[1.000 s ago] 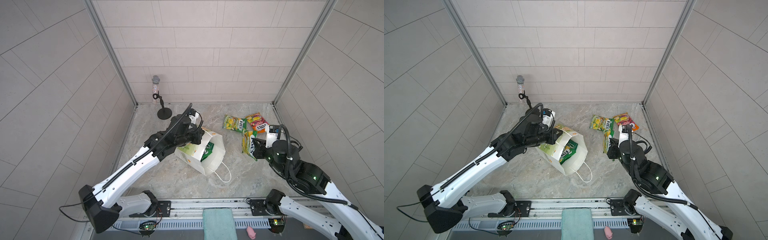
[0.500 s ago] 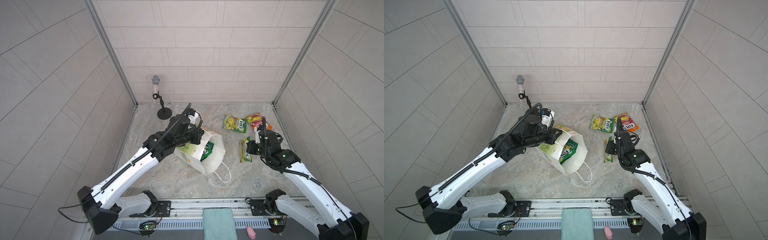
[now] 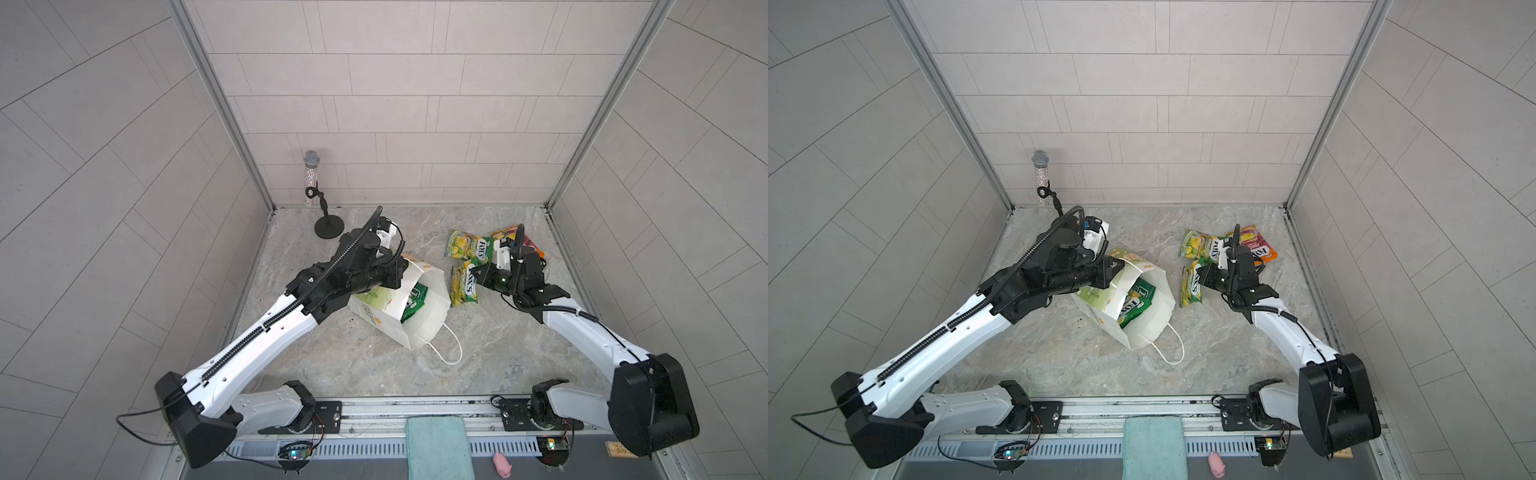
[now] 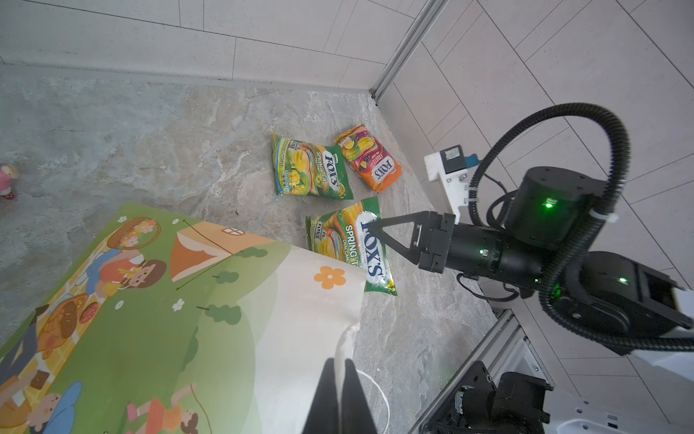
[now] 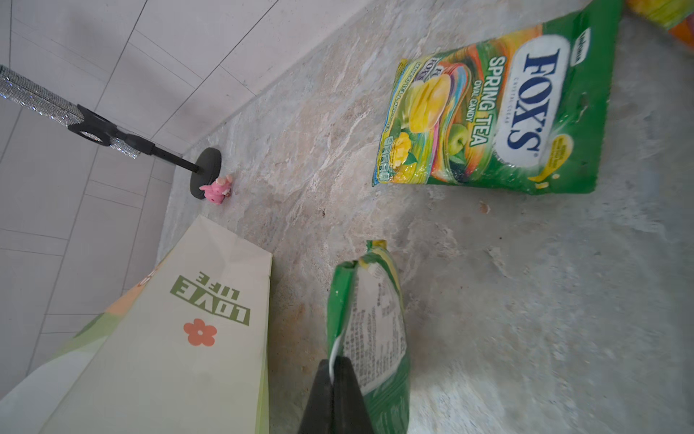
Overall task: Take the snacks out of the paper bag
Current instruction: Place the snack at the center of the table.
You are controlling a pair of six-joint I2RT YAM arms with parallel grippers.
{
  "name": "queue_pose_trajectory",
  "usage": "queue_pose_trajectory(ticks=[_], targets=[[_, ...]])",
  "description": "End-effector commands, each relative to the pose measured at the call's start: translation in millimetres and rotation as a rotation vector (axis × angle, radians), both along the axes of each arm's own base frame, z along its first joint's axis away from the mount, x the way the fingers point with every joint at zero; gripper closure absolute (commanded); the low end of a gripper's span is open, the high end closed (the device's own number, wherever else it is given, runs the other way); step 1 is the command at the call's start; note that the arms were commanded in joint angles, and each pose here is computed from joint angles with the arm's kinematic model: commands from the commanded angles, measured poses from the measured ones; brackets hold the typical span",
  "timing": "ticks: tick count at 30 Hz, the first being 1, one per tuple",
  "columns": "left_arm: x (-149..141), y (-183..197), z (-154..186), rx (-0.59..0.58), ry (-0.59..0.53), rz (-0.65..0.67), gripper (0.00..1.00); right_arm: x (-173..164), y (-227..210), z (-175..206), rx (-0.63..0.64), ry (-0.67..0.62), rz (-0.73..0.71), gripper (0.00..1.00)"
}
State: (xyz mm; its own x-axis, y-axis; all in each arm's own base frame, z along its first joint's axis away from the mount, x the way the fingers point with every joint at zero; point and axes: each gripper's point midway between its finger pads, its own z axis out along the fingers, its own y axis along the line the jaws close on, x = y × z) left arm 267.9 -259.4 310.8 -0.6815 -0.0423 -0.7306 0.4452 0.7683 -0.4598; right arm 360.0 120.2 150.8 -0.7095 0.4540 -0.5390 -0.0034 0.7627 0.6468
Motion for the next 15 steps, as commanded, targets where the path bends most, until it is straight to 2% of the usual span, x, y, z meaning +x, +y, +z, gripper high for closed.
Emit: queue_pose_trajectory(ticks=[1, 5, 15], targets=[[-1.6, -0.2, 1.8, -0.013, -0.009, 0.001, 1.00, 20.2, 12.7, 10.8, 0.144, -0.058, 0.031, 1.00], [-2.3, 1.3, 3.1, -0.015, -0.014, 0.004, 1.00, 22.8, 1.2, -18.2, 0.122, 0.022, 0.015, 1.00], [-3.7, 0.9, 5.3, -0.018, -0.016, -0.004, 1.00, 12.1, -54.4, -66.6, -0.164, 0.167, -0.048, 1.00]])
